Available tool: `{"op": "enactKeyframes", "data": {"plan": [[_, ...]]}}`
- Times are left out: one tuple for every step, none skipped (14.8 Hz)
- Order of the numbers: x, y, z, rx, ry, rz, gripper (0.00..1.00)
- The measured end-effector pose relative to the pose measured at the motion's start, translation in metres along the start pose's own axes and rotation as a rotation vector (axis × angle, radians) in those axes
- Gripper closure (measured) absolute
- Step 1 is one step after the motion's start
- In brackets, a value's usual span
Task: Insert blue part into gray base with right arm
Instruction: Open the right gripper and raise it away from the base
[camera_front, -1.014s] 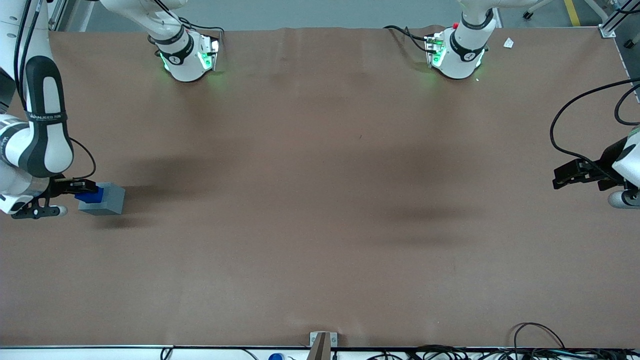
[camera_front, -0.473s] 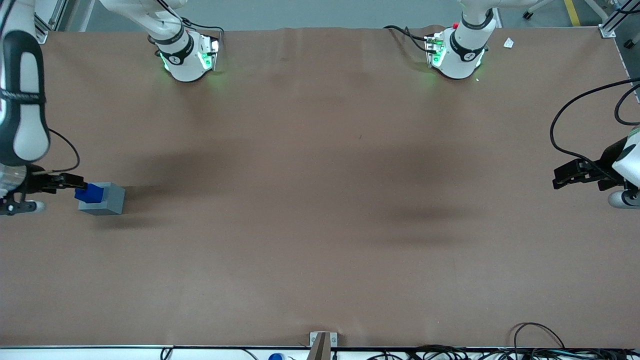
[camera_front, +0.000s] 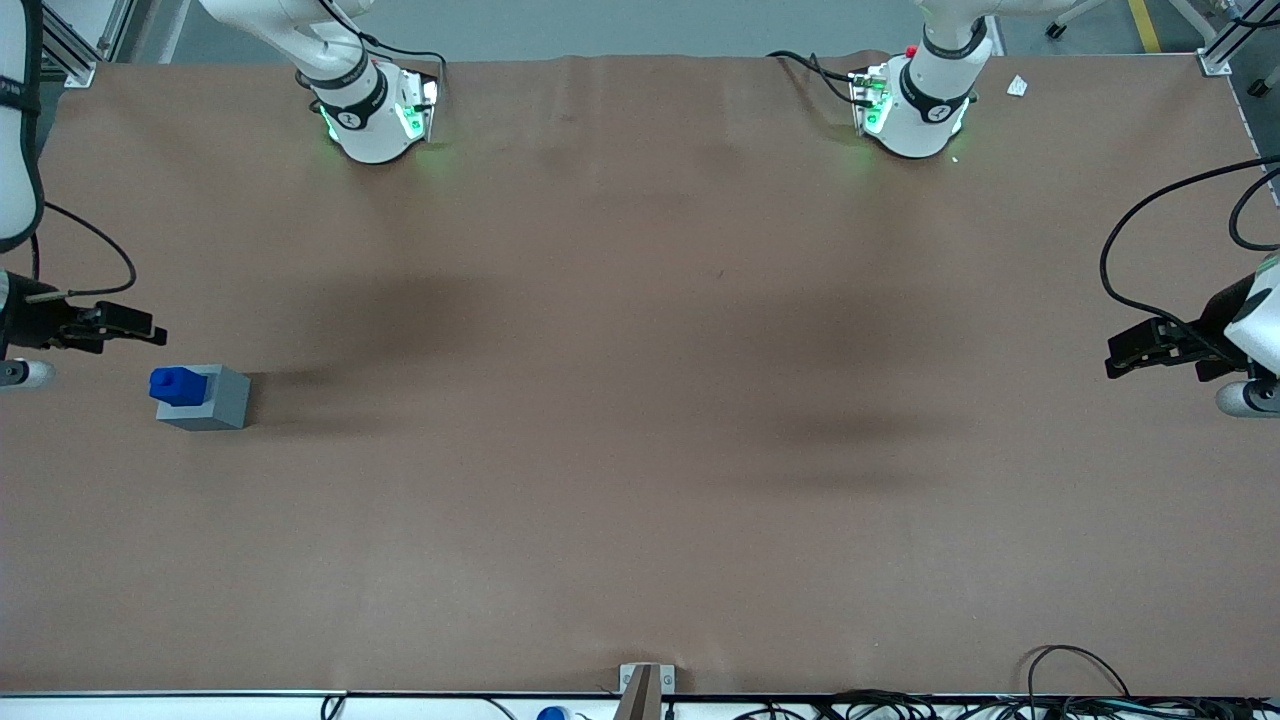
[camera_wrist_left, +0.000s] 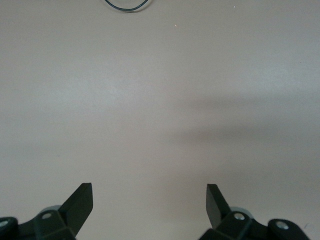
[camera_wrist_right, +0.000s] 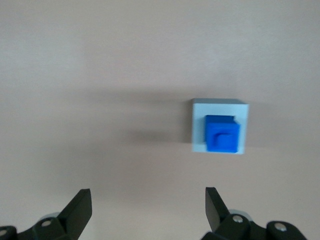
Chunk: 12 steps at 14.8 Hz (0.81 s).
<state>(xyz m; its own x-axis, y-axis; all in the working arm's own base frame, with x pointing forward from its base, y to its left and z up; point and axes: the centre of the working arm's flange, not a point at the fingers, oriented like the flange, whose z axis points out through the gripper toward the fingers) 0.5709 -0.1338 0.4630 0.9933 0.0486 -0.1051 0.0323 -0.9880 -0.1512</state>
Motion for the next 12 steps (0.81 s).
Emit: {"op": "enactKeyframes", "data": {"plan": [[-0.001, -0.017, -0.008, -0.002, -0.006, 0.016, 0.00], [-0.003, -0.037, -0.018, -0.013, -0.014, 0.033, 0.00], [-0.006, -0.058, -0.028, -0.027, -0.020, 0.048, 0.00], [-0.010, -0.082, -0.039, -0.040, -0.024, 0.058, 0.00], [-0.014, -0.103, -0.050, -0.049, -0.025, 0.063, 0.00], [-0.018, -0.122, -0.064, -0.055, -0.024, 0.067, 0.00], [-0.023, -0.136, -0.079, -0.064, -0.020, 0.067, 0.00], [-0.027, -0.146, -0.099, -0.069, -0.011, 0.065, 0.00], [-0.032, -0.152, -0.118, -0.070, 0.004, 0.057, 0.00], [-0.036, -0.156, -0.135, -0.071, 0.020, 0.050, 0.00], [-0.040, -0.160, -0.148, -0.072, 0.035, 0.045, 0.00], [-0.042, -0.161, -0.157, -0.073, 0.044, 0.043, 0.00]]}}
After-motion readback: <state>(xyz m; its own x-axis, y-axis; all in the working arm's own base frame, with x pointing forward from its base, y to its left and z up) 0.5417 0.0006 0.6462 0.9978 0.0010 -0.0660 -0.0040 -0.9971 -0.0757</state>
